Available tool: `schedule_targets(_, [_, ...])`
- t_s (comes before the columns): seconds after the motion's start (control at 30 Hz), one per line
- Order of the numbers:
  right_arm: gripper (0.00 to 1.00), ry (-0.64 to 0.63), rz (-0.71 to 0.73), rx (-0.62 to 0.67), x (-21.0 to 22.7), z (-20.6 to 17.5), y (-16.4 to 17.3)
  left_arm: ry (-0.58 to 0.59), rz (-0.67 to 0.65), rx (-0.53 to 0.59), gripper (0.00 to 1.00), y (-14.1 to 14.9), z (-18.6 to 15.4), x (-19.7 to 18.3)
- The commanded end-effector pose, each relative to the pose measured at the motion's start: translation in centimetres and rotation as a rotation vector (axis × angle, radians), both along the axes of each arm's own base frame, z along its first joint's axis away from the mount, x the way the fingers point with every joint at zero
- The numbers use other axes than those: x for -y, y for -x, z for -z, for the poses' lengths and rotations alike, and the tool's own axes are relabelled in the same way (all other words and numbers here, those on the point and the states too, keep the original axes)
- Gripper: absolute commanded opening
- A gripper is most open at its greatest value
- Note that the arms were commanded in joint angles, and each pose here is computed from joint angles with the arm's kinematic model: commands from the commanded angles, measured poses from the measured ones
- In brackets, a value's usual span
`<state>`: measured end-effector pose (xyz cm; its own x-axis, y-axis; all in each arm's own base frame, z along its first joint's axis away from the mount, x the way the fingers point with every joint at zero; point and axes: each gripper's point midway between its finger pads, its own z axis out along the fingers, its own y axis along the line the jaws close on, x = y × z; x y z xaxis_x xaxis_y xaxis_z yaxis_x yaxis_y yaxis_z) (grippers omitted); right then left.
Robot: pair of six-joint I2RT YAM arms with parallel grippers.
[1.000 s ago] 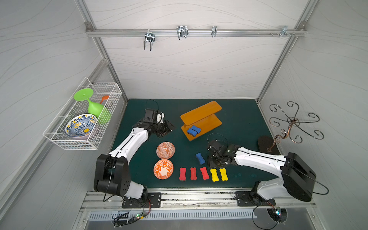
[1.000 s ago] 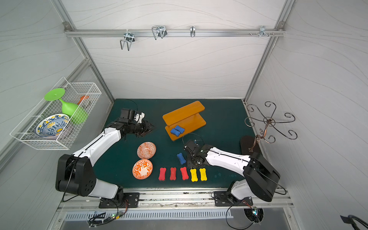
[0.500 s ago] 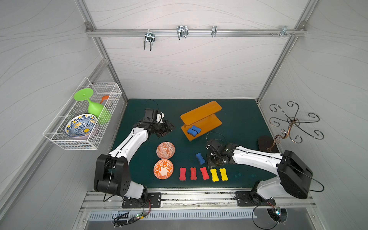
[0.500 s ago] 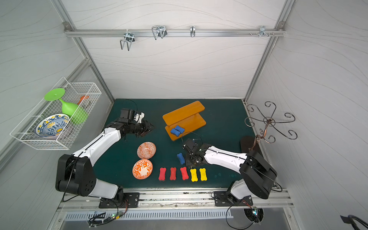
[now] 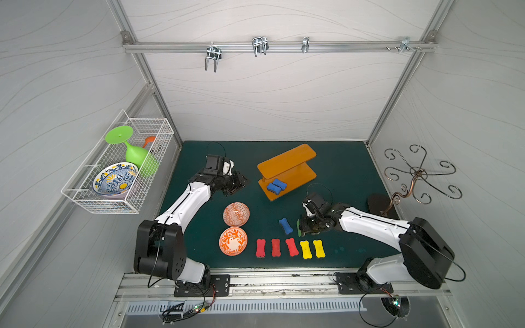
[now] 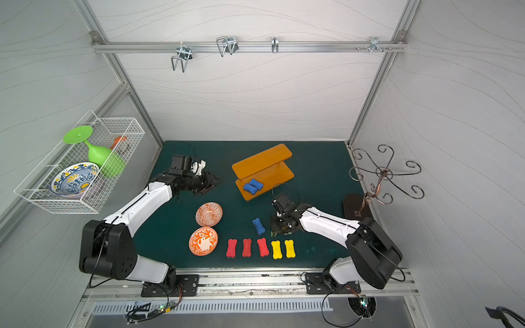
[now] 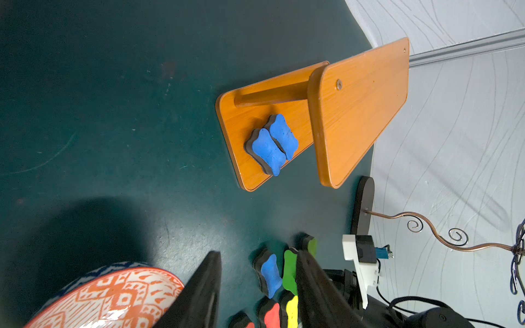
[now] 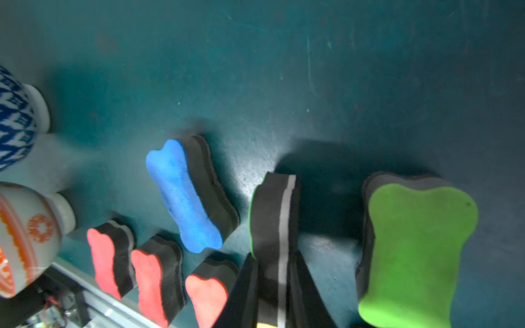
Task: Remove the whiteboard erasers from the shelf
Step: Adjust the whiteboard eraser at the center of the board.
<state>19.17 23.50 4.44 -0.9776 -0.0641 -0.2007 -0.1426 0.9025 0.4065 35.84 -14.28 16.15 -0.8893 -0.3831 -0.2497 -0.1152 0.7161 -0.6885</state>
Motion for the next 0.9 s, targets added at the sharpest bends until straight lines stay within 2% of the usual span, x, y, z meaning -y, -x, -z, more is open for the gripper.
schedule_targets(0.0, [0.19, -0.098, -0.011, -0.027, -0.6, -0.2, 0.3, 0.007, 0.013, 0.055, 0.47, -0.9, -1.0, 0.1])
schedule_targets(0.2, [0.20, -0.156, -0.038, -0.010, -1.0, -0.9, 0.5, 0.007, 0.012, 0.056, 0.47, -1.0, -1.0, 0.0])
schedule_targets(0.37, [0.21, -0.158, -0.056, -0.017, -0.6, -0.2, 0.8, 0.005, 0.008, 0.057, 0.47, -1.0, -1.0, -0.1])
schedule_targets(0.47, [0.26, -0.134, -0.061, -0.026, 0.0, 0.5, 1.0, 0.006, 0.007, 0.058, 0.47, -1.0, -1.0, -0.1])
schedule_targets(0.63, [0.46, -0.077, -0.063, -0.006, 1.3, 0.5, 0.5, 0.006, 0.006, 0.058, 0.47, -1.1, -1.0, -0.1])
schedule_targets(0.87, [0.50, -0.047, -0.076, 0.045, 1.9, -1.0, -0.5, 0.007, 0.007, 0.057, 0.47, -1.1, -0.9, -0.1])
